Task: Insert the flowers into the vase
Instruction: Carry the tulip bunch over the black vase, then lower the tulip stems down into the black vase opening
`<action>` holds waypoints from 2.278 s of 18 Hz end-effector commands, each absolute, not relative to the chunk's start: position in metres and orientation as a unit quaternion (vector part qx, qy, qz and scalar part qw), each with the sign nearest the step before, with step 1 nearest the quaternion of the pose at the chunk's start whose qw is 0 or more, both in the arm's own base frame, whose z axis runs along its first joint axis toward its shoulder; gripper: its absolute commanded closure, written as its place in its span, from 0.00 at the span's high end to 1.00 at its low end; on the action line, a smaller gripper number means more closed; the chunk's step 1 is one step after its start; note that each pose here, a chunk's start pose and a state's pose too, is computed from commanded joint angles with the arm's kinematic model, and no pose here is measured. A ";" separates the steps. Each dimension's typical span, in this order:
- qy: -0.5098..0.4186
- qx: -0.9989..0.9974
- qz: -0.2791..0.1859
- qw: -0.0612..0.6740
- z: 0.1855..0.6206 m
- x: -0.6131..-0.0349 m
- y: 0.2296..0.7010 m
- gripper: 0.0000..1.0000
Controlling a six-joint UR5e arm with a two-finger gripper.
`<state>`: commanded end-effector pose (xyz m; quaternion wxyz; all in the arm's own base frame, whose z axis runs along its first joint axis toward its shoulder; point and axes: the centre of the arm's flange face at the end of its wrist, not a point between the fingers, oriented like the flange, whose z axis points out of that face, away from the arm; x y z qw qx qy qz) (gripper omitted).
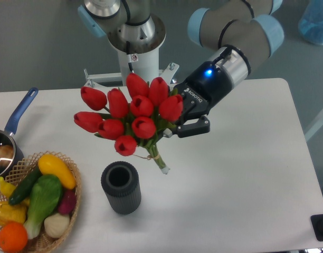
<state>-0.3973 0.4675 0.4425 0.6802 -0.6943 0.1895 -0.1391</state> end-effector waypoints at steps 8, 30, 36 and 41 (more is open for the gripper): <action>0.213 -0.671 -0.159 0.692 0.423 -0.371 0.489 0.18; 0.195 -0.667 -0.191 0.694 0.384 -0.358 0.492 0.18; 0.186 -0.661 -0.198 0.700 0.373 -0.366 0.494 0.18; 0.186 -0.660 -0.193 0.701 0.364 -0.371 0.494 0.18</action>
